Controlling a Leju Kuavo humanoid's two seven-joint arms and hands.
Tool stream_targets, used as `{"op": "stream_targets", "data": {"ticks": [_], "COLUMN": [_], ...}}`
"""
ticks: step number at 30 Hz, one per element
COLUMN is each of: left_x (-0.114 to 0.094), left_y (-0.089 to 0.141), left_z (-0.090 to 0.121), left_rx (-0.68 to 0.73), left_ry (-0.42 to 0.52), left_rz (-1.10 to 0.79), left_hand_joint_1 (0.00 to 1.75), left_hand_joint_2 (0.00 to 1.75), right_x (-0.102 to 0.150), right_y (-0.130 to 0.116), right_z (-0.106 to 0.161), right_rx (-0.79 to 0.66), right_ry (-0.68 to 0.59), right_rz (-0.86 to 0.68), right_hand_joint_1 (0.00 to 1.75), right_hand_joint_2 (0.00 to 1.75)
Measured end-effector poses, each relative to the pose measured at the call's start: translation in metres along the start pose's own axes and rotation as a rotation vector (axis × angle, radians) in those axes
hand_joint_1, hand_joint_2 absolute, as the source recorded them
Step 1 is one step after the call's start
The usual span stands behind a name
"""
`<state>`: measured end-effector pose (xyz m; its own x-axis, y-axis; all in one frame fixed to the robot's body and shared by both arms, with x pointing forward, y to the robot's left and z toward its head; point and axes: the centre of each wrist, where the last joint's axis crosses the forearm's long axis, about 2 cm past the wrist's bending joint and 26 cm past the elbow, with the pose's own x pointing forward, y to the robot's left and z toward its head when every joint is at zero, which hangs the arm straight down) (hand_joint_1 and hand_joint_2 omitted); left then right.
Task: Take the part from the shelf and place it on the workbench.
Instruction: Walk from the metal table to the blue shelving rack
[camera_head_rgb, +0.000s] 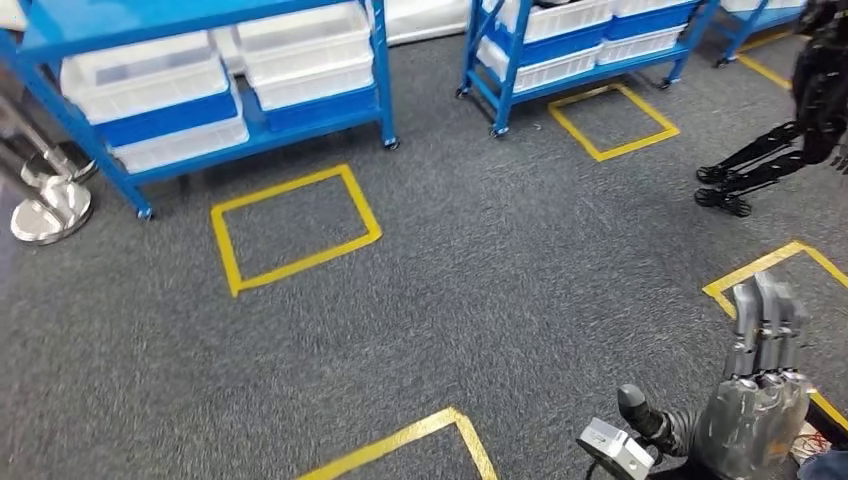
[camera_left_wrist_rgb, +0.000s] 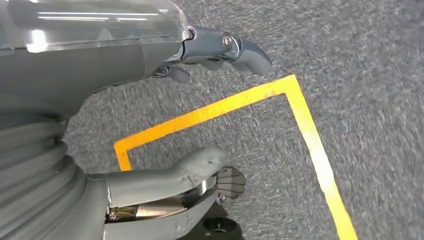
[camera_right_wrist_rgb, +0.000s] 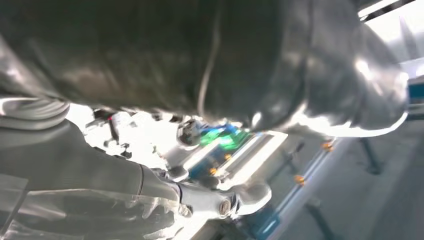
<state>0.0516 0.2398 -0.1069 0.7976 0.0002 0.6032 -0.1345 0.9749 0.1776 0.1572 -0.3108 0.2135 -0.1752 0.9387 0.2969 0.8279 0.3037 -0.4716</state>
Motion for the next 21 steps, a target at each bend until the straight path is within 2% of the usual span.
{"op": "stream_targets", "data": {"ticks": [21], "left_x": [-0.0008], "left_y": [0.0000], "left_z": [0.0005], "left_rx": [0.005], "left_ry": [0.006], "left_rz": [0.003], "left_hand_joint_1": [0.00], "left_hand_joint_2": [1.75], "right_x": [0.0000], "right_y": [-0.0009], "right_z": [0.0030], "right_rx": [0.005], "right_ry": [0.021], "right_rz": [-0.023], "right_hand_joint_1": [0.00], "right_hand_joint_2": [0.00]}}
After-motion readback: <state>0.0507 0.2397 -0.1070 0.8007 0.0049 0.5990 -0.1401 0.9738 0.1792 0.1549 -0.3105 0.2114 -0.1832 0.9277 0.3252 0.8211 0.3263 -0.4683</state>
